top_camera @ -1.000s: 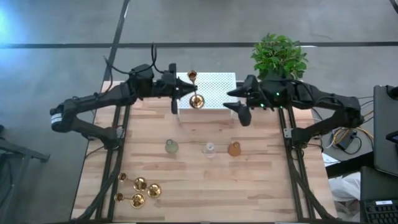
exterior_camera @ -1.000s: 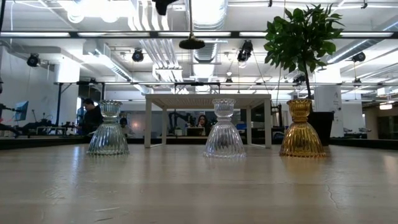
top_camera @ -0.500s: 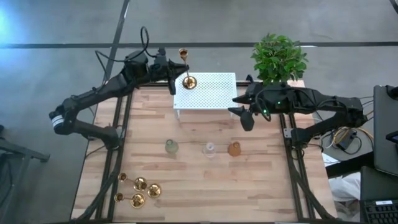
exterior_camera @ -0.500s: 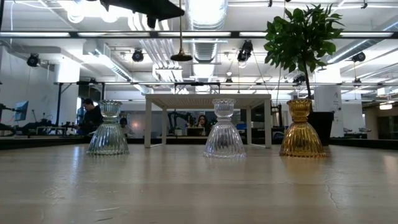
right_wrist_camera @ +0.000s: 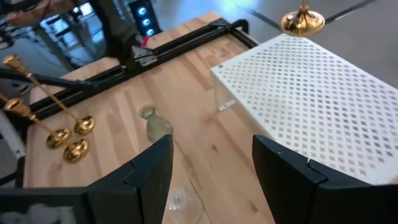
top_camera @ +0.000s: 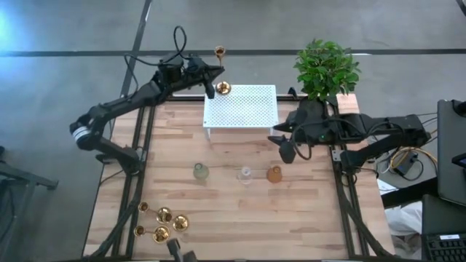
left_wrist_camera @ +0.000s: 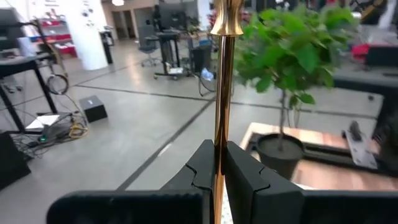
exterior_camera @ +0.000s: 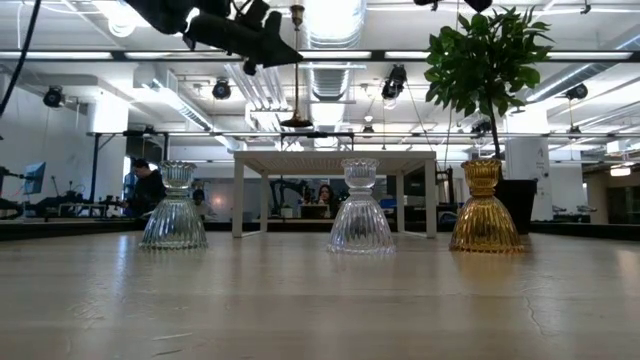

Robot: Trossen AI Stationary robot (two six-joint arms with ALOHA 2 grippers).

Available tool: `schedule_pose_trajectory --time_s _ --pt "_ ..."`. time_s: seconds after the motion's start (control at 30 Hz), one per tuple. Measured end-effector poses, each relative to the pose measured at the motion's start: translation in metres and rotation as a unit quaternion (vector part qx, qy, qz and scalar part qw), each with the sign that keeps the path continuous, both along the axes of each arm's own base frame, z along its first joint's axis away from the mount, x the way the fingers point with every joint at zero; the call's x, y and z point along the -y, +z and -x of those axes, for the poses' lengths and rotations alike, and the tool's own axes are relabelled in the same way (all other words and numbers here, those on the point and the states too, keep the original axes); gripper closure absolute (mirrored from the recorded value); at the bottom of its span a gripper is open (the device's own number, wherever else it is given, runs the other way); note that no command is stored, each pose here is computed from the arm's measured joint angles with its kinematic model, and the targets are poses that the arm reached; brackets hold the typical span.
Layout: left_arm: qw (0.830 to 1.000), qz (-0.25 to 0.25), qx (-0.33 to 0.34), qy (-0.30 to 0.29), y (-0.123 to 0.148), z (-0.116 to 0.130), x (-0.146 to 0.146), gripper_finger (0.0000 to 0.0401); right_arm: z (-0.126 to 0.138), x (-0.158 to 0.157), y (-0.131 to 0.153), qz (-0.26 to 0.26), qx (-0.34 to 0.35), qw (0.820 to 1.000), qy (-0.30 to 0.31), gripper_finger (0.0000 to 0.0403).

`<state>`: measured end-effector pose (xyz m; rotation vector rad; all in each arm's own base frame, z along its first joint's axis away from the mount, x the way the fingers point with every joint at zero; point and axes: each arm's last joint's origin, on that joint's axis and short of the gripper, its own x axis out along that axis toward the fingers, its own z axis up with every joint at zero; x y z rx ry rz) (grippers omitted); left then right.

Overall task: Pick & Place candle stick holders
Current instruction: Put the gold candle holder on the shelf

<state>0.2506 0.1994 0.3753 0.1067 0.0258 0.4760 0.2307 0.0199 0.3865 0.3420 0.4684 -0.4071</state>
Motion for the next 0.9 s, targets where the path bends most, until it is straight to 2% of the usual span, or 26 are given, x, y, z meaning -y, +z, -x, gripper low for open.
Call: schedule_pose_trajectory --time_s 0.3,0.53,0.7,0.9 --pt "0.999 0.024 -0.003 0.043 -0.016 0.008 -0.015 0.0381 0.03 -0.019 -0.017 0.018 0.03 0.997 -0.073 0.0193" --pt "0.996 0.038 0.012 0.076 -0.026 0.017 -0.017 0.0381 0.05 -0.026 -0.046 -0.006 0.054 0.991 -0.122 0.0193" --pt "0.994 0.049 0.042 0.085 -0.033 0.019 -0.019 0.0381 0.054 -0.03 -0.062 -0.019 0.08 0.987 -0.134 0.0193" --pt "0.992 0.056 0.029 0.113 -0.042 0.022 -0.021 0.0381 0.055 -0.03 -0.07 -0.018 0.085 0.987 -0.136 0.0193"
